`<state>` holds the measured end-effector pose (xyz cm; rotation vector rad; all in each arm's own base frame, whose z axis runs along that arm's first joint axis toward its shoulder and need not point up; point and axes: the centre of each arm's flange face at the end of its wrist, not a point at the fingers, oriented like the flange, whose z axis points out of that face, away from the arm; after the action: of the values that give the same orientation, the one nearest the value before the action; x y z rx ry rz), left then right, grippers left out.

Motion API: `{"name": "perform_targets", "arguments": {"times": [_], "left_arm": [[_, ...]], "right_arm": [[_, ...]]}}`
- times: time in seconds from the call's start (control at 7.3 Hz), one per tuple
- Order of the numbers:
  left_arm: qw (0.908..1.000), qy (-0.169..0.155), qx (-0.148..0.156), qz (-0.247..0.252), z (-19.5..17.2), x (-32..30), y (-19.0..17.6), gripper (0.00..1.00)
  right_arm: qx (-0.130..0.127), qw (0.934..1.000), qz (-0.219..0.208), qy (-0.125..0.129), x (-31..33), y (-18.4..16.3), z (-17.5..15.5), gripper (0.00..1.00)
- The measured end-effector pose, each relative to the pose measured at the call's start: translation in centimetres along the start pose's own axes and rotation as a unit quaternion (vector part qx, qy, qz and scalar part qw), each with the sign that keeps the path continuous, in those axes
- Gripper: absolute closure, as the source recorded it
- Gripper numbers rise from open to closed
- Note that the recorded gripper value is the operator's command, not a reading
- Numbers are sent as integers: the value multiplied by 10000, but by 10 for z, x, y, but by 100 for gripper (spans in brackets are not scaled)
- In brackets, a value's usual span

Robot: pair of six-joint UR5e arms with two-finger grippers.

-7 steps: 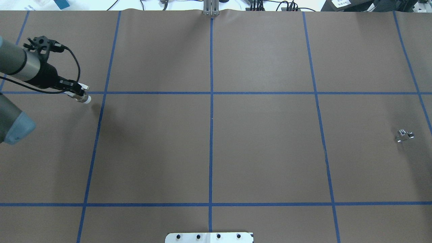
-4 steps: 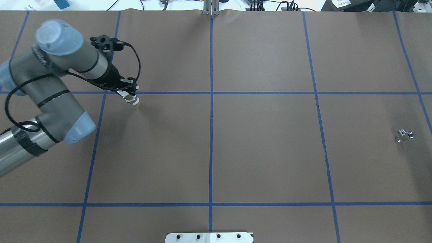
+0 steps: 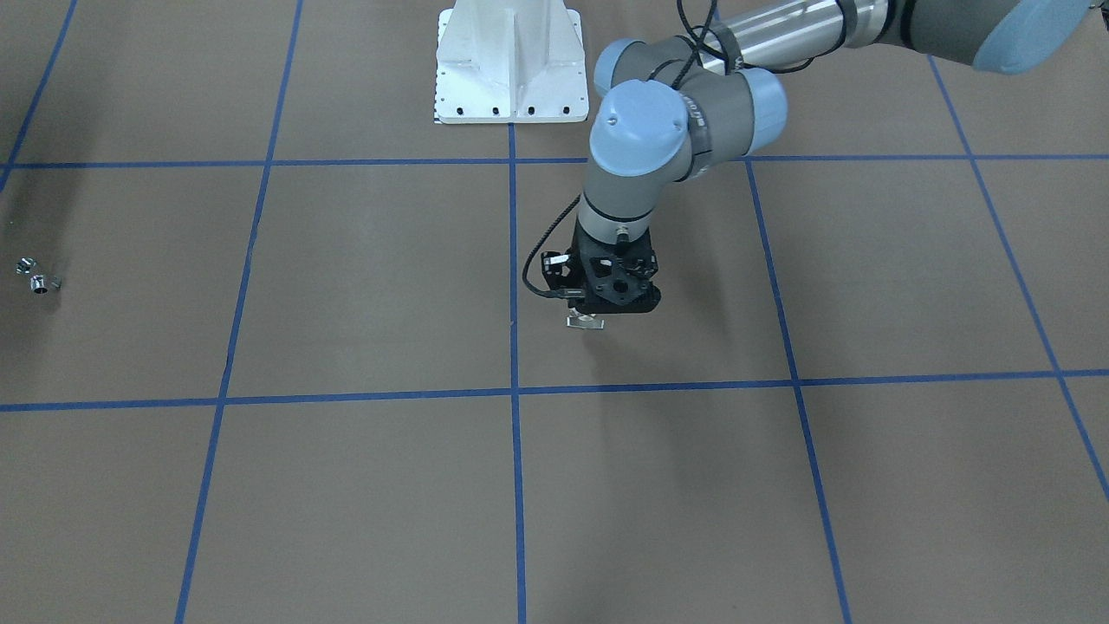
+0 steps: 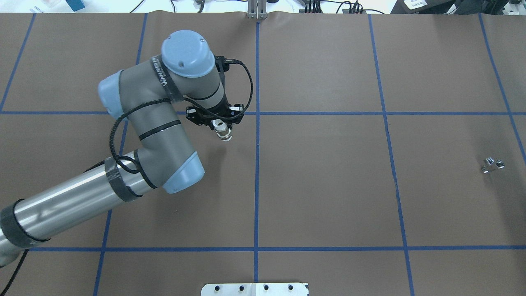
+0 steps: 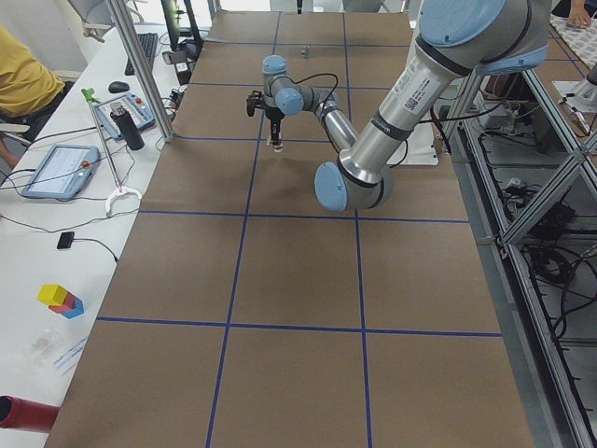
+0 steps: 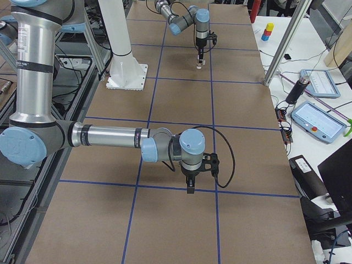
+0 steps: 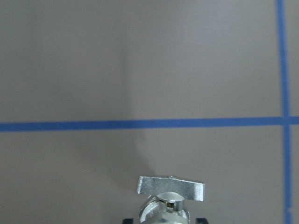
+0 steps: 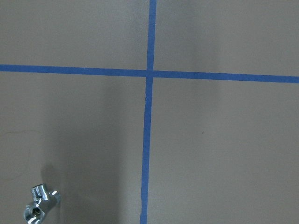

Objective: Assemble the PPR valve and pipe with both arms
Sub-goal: 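Lift the valve with the left gripper and carry it toward table center, then set the valve upright at table center and open the left gripper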

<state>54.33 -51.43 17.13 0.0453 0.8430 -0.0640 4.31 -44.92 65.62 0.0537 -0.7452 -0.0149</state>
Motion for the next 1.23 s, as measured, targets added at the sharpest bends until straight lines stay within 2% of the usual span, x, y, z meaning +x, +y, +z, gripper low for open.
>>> {"name": "perform_targets", "arguments": {"times": [0.27,0.41,0.82,0.96,1.23], "left_arm": [[9998,-156,6,-147,16,68,-1,100],[9998,-177,-14,-101,23,84,2,91],[9997,-205,-44,149,31,85,5,85],[9996,-214,-49,190,32,83,5,64],[9994,-187,-40,289,39,77,5,17]], "right_arm": [[0,10000,0,0,0,0,0,0],[-2,10000,2,0,0,0,0,0],[-10,10000,9,1,1,0,1,0],[-11,10000,10,1,1,0,1,0],[-9,10000,8,1,1,0,1,0]]}}
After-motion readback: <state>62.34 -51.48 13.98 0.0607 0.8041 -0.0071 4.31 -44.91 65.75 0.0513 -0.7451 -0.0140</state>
